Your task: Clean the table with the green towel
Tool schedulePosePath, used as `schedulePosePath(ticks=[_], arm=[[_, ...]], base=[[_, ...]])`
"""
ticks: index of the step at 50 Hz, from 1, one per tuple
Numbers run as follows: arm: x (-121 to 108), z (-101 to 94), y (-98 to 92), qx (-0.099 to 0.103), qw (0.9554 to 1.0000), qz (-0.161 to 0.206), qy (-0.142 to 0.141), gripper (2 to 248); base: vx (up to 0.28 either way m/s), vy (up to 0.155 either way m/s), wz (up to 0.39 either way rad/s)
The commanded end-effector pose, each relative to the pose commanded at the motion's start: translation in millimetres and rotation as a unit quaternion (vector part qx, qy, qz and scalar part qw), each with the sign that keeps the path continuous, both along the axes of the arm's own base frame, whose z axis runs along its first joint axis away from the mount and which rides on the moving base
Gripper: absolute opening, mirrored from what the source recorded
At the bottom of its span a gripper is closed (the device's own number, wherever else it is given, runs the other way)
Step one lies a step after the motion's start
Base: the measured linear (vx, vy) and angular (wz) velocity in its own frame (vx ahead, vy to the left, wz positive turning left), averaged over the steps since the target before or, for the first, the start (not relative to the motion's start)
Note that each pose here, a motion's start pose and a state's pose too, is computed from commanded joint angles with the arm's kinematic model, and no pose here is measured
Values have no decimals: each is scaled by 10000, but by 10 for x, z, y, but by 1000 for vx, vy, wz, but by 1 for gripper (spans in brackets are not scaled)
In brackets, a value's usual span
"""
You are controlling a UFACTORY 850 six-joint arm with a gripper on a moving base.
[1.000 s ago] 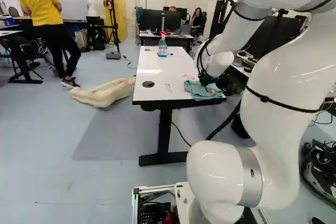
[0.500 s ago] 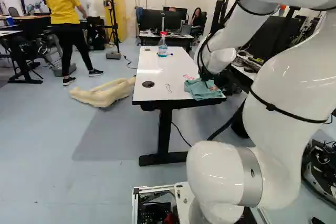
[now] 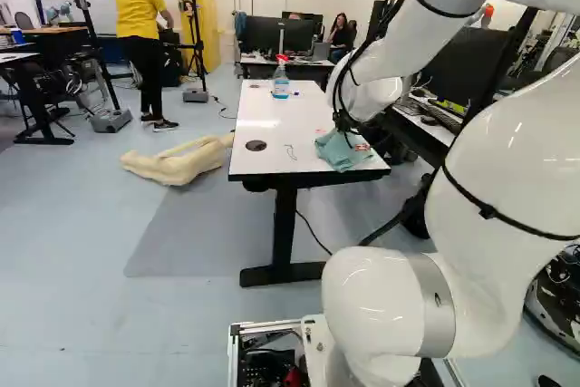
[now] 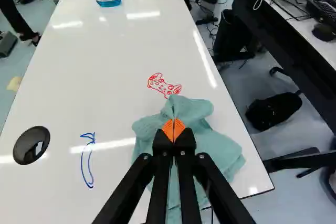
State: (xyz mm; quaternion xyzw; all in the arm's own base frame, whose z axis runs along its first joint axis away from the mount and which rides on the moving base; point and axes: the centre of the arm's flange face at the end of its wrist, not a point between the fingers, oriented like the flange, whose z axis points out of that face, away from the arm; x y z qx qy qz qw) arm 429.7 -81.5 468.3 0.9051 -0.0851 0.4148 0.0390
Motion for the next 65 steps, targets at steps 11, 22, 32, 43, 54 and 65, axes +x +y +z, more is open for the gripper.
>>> schedulePosePath(ticks=[11, 22, 32, 43, 54, 65], arm=[[-11, -1, 171, 0, 9998, 192, -1, 20], [-19, -2, 340, 0, 9993, 385, -3, 20], [-25, -3, 494, 0, 9984, 562, -4, 20], [-28, -3, 663, 0, 9971, 758, -4, 20], [-30, -3, 831, 0, 9954, 954, -5, 20], [-29, -3, 1001, 0, 9933, 1153, -5, 20]], base=[[0, 0, 0], [0, 0, 0], [0, 0, 0], [0, 0, 0], [0, 0, 0], [0, 0, 0]])
